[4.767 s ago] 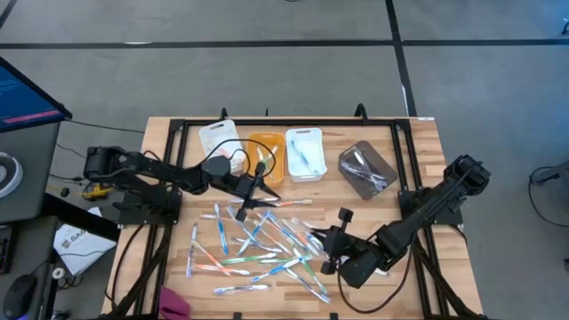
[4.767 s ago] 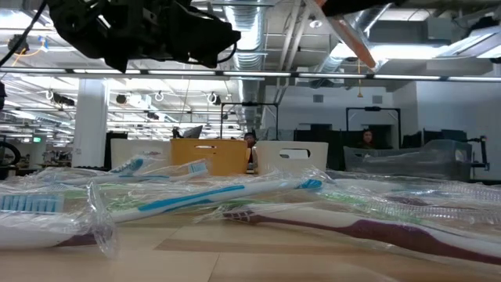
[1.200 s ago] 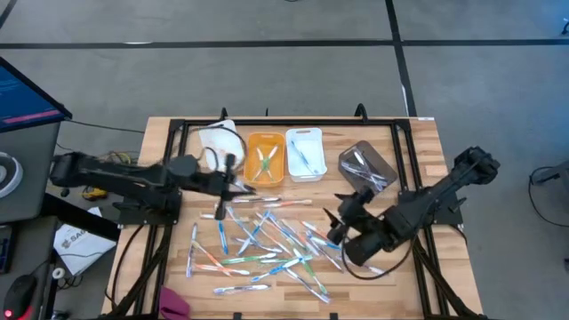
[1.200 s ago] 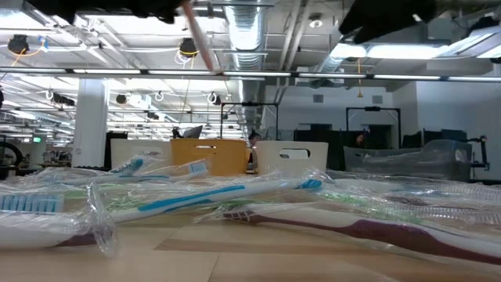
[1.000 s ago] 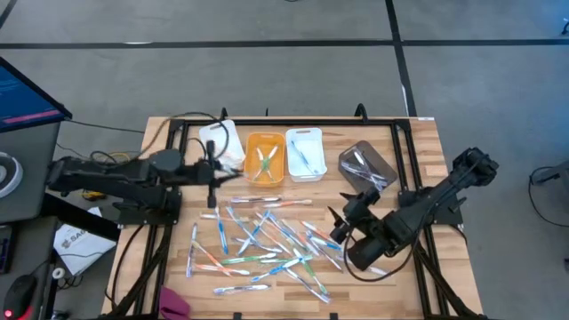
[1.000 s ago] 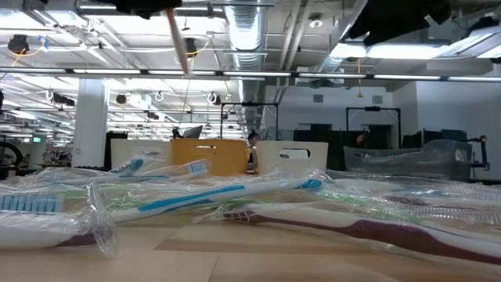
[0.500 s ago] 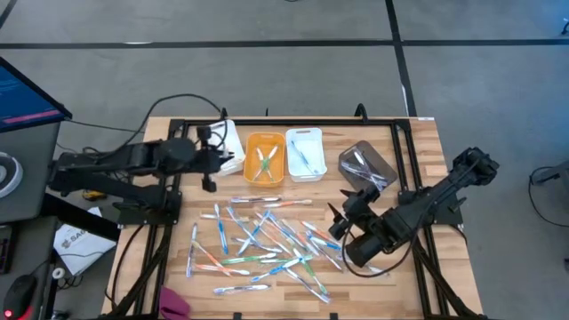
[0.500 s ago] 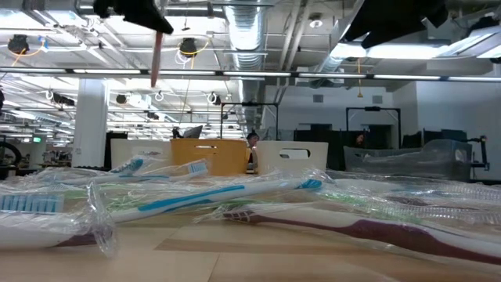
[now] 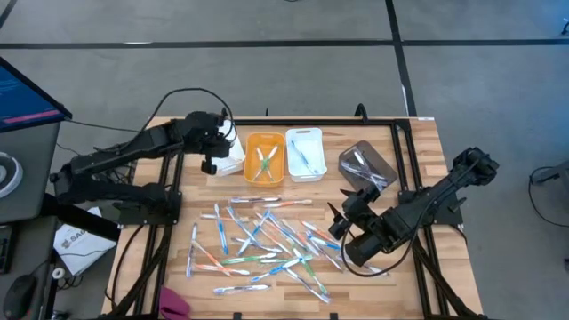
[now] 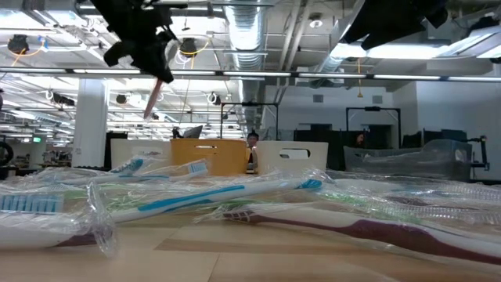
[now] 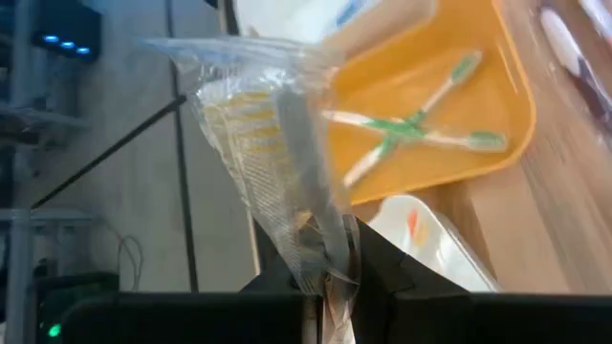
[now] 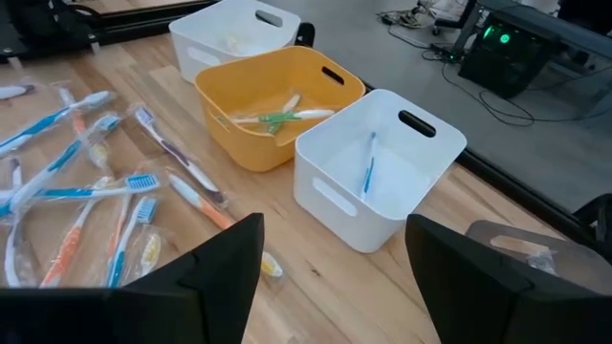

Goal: Pick & Place Toothbrushes
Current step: Put the white orange toothbrush into the left white bin

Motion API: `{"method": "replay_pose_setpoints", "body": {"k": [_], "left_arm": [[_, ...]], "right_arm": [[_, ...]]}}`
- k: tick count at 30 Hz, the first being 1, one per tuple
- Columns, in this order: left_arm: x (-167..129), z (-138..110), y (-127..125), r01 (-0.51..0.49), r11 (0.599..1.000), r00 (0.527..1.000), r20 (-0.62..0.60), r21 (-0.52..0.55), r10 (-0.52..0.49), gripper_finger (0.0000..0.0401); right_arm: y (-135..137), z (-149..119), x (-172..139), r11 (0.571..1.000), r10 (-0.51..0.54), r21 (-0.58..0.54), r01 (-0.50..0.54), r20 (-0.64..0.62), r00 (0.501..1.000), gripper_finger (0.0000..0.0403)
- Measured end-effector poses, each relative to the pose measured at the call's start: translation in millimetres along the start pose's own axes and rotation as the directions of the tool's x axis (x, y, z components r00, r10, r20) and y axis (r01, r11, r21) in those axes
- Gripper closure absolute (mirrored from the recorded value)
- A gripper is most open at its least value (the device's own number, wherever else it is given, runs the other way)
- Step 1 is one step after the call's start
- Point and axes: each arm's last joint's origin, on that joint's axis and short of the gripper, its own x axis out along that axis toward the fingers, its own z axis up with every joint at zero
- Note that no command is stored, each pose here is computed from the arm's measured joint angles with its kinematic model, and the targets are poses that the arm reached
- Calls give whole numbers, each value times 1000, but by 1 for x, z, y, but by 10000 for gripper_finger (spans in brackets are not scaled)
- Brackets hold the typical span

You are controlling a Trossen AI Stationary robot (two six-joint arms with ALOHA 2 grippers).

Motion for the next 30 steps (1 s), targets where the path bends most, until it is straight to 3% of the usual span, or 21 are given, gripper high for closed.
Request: {"method": "replay_pose_setpoints", "body": {"k": [5,30], "left_arm": [[12,-17,-5,32,997,997,-68,63,-28,385],[68,-44,-17,106,993,974,-205,54,-93,378]], "right_arm": [[0,0,-1,1000,4,-1,-4,-2,1000,153],[-2,3,6,997,-25,-74,24,-7,1000,153]]}}
